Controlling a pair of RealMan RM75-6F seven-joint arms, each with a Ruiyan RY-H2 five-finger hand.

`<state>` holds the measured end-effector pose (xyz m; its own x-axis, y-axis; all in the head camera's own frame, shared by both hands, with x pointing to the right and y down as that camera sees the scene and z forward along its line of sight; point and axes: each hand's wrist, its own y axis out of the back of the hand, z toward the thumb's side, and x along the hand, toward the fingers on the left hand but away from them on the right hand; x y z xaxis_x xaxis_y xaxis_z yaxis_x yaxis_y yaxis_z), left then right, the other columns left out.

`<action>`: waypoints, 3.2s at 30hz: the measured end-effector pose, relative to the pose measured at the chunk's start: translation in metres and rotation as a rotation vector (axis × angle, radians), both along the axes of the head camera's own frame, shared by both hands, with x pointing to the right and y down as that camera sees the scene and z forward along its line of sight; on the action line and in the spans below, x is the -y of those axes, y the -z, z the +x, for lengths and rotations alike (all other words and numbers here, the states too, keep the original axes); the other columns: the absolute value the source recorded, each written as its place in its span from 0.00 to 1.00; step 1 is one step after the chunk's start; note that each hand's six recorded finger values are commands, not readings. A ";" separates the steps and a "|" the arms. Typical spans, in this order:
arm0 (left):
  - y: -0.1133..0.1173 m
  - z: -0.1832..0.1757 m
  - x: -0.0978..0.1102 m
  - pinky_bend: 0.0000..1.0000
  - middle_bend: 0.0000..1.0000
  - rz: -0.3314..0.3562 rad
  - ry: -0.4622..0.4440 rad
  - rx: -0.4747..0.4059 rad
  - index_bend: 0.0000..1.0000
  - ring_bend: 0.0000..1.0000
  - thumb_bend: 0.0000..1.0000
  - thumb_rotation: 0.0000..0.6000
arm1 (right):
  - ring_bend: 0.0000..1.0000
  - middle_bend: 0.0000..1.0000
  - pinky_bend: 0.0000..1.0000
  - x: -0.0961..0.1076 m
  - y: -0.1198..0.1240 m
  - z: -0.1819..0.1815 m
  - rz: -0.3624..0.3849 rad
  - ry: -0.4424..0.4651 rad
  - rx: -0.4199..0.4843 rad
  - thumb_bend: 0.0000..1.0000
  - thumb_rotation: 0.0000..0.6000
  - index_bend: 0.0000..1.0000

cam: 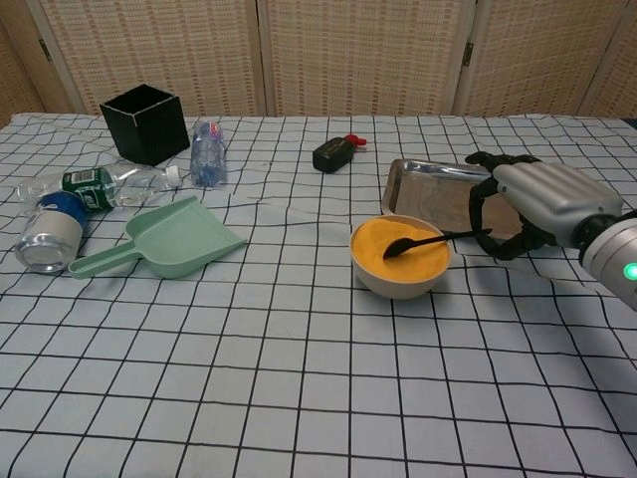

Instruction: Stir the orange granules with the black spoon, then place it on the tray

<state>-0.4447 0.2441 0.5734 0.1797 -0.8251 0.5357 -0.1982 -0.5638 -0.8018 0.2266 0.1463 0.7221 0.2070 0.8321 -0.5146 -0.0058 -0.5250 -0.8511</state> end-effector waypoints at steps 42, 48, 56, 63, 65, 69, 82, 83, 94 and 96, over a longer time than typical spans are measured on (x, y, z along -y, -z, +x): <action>-0.004 0.011 -0.003 0.17 0.00 -0.001 -0.034 0.007 0.00 0.00 0.39 1.00 | 0.00 0.11 0.00 0.062 0.067 -0.009 -0.130 0.198 -0.142 0.86 1.00 0.87; -0.003 0.011 -0.003 0.17 0.00 0.000 -0.036 0.002 0.00 0.00 0.39 1.00 | 0.00 0.12 0.00 0.065 0.065 -0.024 -0.092 0.267 -0.197 0.88 1.00 0.91; 0.003 0.008 -0.004 0.17 0.00 0.011 -0.029 -0.005 0.00 0.00 0.39 1.00 | 0.00 0.14 0.00 0.069 0.053 -0.035 -0.018 0.337 -0.282 0.90 1.00 0.95; 0.004 0.008 -0.004 0.17 0.00 0.012 -0.030 -0.008 0.00 0.00 0.39 1.00 | 0.00 0.14 0.00 0.069 0.040 -0.037 -0.015 0.326 -0.289 0.90 1.00 0.96; 0.003 0.008 -0.004 0.17 0.00 0.012 -0.030 -0.009 0.00 0.00 0.39 1.00 | 0.00 0.14 0.00 0.068 0.037 -0.037 -0.019 0.325 -0.286 0.91 1.00 0.98; 0.003 0.006 -0.002 0.17 0.00 0.014 -0.024 -0.008 0.00 0.00 0.39 1.00 | 0.00 0.15 0.00 0.065 0.034 -0.038 -0.019 0.342 -0.293 0.92 1.00 1.00; 0.005 0.008 -0.003 0.17 0.00 0.023 -0.029 -0.006 0.00 0.00 0.39 1.00 | 0.00 0.15 0.00 0.051 0.042 -0.035 -0.061 0.391 -0.320 0.93 1.00 1.00; 0.005 0.008 -0.003 0.17 0.00 0.024 -0.029 -0.006 0.00 0.00 0.39 1.00 | 0.00 0.15 0.00 0.049 0.043 -0.035 -0.068 0.390 -0.315 0.93 1.00 1.00; 0.006 0.008 -0.004 0.17 0.00 0.026 -0.028 -0.006 0.00 0.00 0.39 1.00 | 0.00 0.15 0.00 0.052 0.056 -0.027 -0.106 0.296 -0.234 0.92 1.00 1.00; 0.006 0.008 -0.004 0.17 0.00 0.025 -0.028 -0.005 0.00 0.00 0.39 1.00 | 0.00 0.15 0.00 0.055 0.057 -0.025 -0.097 0.282 -0.224 0.92 1.00 1.00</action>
<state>-0.4369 0.2478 0.5676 0.2056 -0.8329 0.5138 -0.1871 -0.5487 -0.8148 0.2013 0.0914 0.6648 0.2943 0.7038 -0.6465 -0.3423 -0.5540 -0.7589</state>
